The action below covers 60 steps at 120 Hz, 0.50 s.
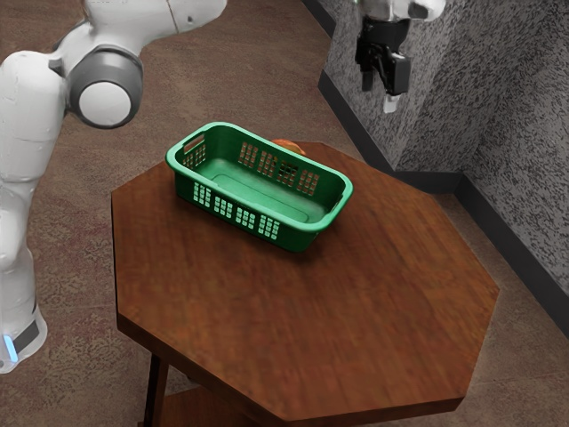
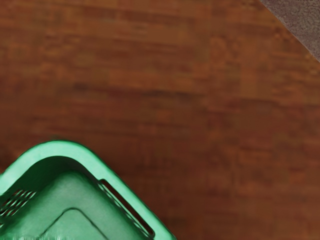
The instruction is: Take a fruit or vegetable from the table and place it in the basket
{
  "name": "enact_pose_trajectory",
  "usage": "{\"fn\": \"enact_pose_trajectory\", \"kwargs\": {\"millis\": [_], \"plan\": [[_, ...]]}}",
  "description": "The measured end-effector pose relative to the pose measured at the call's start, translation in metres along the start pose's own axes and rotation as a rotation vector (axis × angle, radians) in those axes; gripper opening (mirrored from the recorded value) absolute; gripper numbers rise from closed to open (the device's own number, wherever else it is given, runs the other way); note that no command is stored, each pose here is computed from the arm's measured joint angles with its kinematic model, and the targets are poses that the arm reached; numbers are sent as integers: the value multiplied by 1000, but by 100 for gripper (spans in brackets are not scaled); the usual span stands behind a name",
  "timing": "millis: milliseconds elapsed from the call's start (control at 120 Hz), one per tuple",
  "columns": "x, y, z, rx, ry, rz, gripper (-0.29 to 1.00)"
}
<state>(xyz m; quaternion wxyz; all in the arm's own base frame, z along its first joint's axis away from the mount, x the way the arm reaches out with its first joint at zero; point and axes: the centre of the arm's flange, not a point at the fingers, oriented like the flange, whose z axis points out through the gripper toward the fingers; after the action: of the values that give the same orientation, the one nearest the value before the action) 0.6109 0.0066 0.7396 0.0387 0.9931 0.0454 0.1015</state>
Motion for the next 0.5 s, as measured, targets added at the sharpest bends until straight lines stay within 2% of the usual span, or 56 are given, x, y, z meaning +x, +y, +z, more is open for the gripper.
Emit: {"fn": "enact_pose_trajectory", "kwargs": {"millis": [117,233,308,500], "plan": [[27,-55,60,64,-64,-143,70],[49,-123,129,98,-119,-277,70],[59,-146,165,120,-132,-327,70],[66,-182,182,125,-94,-435,70]]}}
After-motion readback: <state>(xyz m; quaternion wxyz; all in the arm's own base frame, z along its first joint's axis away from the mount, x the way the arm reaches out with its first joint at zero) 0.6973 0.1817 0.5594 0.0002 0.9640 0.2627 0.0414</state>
